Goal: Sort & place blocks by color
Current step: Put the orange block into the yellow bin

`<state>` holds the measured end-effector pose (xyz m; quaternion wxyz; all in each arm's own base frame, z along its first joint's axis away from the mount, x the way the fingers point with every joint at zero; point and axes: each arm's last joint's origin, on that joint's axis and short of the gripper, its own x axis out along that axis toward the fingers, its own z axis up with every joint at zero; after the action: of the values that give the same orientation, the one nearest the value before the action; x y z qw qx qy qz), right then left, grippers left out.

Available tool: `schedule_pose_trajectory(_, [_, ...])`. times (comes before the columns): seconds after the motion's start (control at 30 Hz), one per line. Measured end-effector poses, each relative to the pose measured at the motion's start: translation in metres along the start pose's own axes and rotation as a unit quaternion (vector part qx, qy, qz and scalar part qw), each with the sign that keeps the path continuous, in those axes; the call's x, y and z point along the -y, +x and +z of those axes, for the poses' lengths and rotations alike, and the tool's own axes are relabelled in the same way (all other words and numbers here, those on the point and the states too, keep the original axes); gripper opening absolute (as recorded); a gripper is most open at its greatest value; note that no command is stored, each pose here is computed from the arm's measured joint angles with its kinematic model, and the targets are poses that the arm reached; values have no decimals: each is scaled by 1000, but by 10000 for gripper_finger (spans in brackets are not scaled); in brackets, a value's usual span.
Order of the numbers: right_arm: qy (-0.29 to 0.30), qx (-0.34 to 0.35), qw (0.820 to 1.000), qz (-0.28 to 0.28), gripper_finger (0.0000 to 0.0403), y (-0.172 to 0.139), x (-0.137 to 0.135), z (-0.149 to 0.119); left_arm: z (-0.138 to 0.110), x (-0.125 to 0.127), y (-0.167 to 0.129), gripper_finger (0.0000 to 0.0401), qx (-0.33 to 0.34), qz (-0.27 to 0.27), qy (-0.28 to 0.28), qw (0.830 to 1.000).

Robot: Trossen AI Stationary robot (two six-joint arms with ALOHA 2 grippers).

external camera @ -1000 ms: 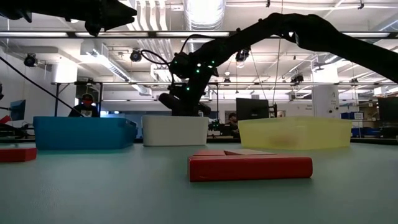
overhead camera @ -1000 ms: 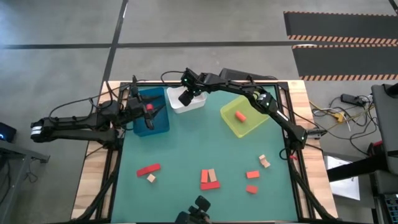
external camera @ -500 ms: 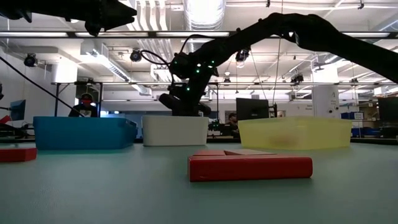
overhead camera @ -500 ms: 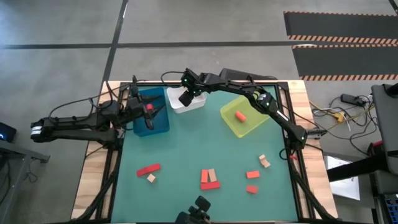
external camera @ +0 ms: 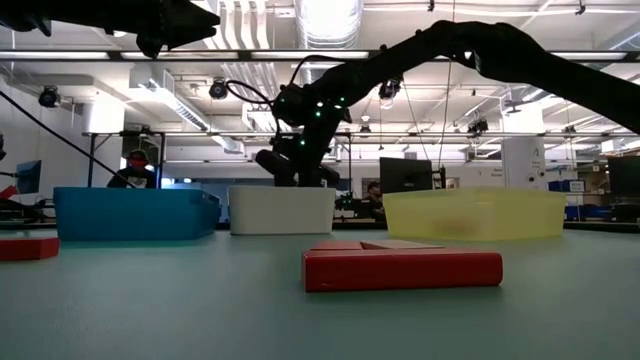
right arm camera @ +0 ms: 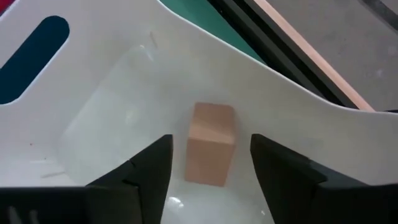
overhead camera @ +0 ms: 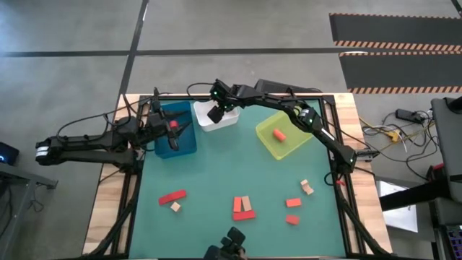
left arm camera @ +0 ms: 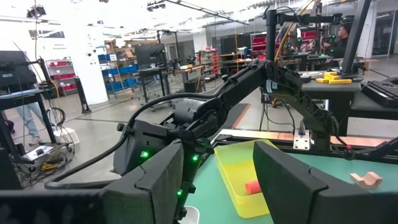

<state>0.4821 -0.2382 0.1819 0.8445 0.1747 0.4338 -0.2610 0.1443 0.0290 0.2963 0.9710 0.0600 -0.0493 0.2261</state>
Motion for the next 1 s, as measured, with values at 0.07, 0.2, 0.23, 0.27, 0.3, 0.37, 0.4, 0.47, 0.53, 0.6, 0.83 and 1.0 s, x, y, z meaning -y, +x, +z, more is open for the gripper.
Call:
schedule_pose_trajectory(0.07, [0,1,1000,0,211,-3,0,1,0,0,0,180,0,0,0,1000])
schedule_pose_trajectory(0.2, [-4,17,1000,4,208,-23,-4,10,0,0,0,180,-1,0,0,1000])
schedule_pose_trajectory(0.23, [-8,18,1000,6,206,-29,-7,12,0,0,0,180,-1,0,0,1000])
schedule_pose_trajectory(0.27, [-13,21,1000,8,204,-37,-9,13,0,0,0,180,-1,0,0,1000])
schedule_pose_trajectory(0.3, [-15,19,1000,9,202,-44,-11,14,0,0,0,180,0,0,0,1000])
schedule_pose_trajectory(0.37, [-22,8,1000,10,199,-57,-16,13,0,0,0,180,0,0,0,1000])
schedule_pose_trajectory(0.4, [-27,1,1000,10,197,-64,-19,12,0,0,0,180,0,0,0,1000])
schedule_pose_trajectory(0.47, [-39,-10,999,9,193,-79,-26,10,0,0,0,180,0,0,-1,1000])
schedule_pose_trajectory(0.53, [-57,-19,998,13,189,-96,-36,7,0,0,0,180,0,0,-5,1000])
schedule_pose_trajectory(0.6, [-74,-27,997,19,186,-110,-48,3,0,0,0,180,-1,-1,-12,1000])
schedule_pose_trajectory(0.83, [-141,-65,988,26,176,-147,-97,-22,-1,1,1,180,-4,-1,-25,1000])
schedule_pose_trajectory(1.0, [-186,-84,978,38,176,-165,-133,-43,-5,2,4,180,-20,-3,-28,999])
